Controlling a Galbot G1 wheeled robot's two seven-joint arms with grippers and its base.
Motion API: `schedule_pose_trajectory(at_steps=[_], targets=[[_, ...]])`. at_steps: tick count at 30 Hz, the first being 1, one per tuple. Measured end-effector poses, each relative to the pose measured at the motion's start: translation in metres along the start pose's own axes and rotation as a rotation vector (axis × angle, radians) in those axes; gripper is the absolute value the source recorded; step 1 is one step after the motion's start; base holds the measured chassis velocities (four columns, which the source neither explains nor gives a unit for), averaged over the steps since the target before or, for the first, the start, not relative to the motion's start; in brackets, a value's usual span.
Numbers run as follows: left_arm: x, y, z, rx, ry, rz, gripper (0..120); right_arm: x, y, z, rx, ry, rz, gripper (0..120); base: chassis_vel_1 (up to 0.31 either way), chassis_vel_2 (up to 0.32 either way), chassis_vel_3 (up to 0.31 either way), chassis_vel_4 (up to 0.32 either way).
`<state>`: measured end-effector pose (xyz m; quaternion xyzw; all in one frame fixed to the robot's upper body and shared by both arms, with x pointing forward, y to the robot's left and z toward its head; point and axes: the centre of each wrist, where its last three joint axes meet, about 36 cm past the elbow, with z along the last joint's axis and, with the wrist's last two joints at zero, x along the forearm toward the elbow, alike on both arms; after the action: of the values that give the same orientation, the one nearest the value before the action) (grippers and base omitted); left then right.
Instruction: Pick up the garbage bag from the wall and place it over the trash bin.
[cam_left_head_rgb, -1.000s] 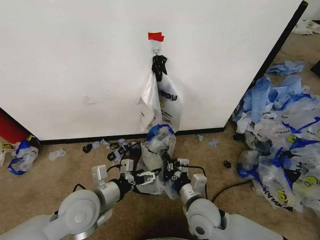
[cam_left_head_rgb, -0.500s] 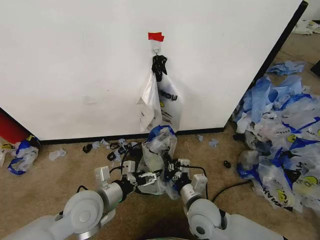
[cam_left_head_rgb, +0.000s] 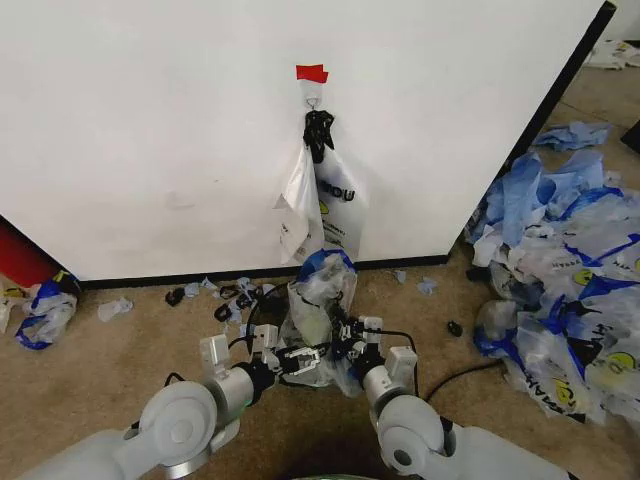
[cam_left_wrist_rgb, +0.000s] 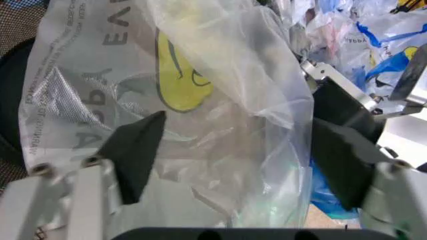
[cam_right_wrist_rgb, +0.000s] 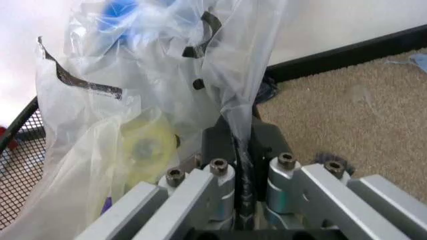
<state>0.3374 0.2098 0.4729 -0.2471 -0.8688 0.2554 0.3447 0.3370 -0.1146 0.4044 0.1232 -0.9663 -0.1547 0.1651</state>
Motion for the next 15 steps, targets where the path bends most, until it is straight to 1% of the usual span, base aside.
schedule_pose_trajectory(at_steps=[1,2,4,5,7,8,9,14,15], targets=[[-0.0007,0.0004,0.0002,-0.002,-0.002,-0.002,71,0.0001,-0.0002,0.0003,0.001,0.0,0.001,0,0.0,0.0,0.0,0.0],[-0.0007,0.0004,0.0002,-0.002,-0.002,-0.002,71,0.0001,-0.0002,0.0003,0.001,0.0,0.001,0,0.0,0.0,0.0,0.0],[-0.0016,0.0014,0.0005,-0.007,-0.005,-0.005,64,0.0,-0.0005,0.0006,0.002,-0.001,0.002,0,0.0,0.0,0.0,0.0],[-0.0024,0.0021,0.0008,-0.009,-0.008,-0.007,58,-0.0001,-0.0008,0.0009,0.003,-0.002,0.003,0,0.0,0.0,0.0,0.0],[-0.0029,0.0023,0.001,-0.011,-0.01,-0.008,51,0.0,-0.0007,0.0012,0.003,-0.002,0.003,0,0.0,0.0,0.0,0.0],[-0.003,0.0026,0.0013,-0.012,-0.012,-0.009,45,0.0002,-0.0006,0.0016,0.003,-0.002,0.003,0,0.0,0.0,0.0,0.0],[-0.003,0.0026,0.0013,-0.012,-0.012,-0.009,45,0.0002,-0.0006,0.0016,0.003,-0.002,0.003,0,0.0,0.0,0.0,0.0],[0.0014,0.0047,-0.0023,-0.026,-0.024,-0.017,26,0.0005,-0.002,0.0016,0.003,-0.004,0.007,0,0.0,0.0,0.0,0.0],[0.0014,0.0047,-0.0023,-0.026,-0.024,-0.017,26,0.0005,-0.002,0.0016,0.003,-0.004,0.007,0,0.0,0.0,0.0,0.0]])
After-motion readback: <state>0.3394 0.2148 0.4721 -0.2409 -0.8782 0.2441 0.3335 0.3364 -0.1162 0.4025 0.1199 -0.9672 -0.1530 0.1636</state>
